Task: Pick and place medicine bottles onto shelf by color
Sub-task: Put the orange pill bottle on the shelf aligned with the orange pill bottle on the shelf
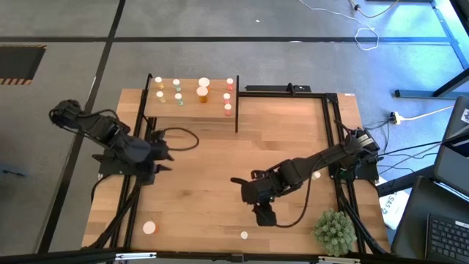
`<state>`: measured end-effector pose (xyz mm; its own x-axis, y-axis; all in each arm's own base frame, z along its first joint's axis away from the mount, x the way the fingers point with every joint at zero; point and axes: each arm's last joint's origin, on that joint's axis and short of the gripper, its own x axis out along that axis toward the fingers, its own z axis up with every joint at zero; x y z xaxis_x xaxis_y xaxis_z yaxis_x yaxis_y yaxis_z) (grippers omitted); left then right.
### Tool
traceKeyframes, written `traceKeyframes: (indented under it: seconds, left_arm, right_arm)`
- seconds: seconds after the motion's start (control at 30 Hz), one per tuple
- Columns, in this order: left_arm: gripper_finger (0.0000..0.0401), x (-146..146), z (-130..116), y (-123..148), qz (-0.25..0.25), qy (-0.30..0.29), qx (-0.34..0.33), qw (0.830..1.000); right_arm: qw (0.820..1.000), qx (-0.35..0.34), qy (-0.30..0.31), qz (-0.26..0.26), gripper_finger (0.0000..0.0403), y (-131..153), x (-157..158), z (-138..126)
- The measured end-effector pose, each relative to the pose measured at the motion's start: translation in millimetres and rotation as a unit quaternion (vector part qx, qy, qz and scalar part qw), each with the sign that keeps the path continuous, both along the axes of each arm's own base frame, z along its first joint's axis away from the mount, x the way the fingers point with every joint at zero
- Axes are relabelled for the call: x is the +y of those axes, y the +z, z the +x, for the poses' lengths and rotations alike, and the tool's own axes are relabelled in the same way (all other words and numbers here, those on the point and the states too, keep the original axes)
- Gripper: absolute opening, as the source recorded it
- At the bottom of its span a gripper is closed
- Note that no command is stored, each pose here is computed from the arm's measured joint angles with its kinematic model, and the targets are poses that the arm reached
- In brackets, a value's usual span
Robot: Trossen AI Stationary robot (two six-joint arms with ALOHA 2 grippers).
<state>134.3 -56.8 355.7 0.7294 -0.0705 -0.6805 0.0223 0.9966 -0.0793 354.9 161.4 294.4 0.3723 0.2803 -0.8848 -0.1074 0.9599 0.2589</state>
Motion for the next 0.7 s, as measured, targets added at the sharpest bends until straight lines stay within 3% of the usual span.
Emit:
traceKeyframes:
  seconds: [0.23,0.37,0.7]
  left_arm:
    - [0.0156,-16.3,-12.8,-6.1,-0.105,-0.016,0.141,0.984]
    - [0.0156,-29.5,-16.2,-8.2,-0.152,-0.028,0.181,0.971]
    - [0.0156,-69.3,-24.3,-26.9,-0.155,-0.072,0.275,0.946]
  right_arm:
    - [1.0,-0.014,0.016,-0.004,0.0194,0.8,4.4,-0.2]
    - [1.0,-0.015,0.016,-0.005,0.0194,0.8,4.1,0.0]
    - [0.998,-0.068,0.01,-0.011,0.0194,5.3,5.5,7.8]
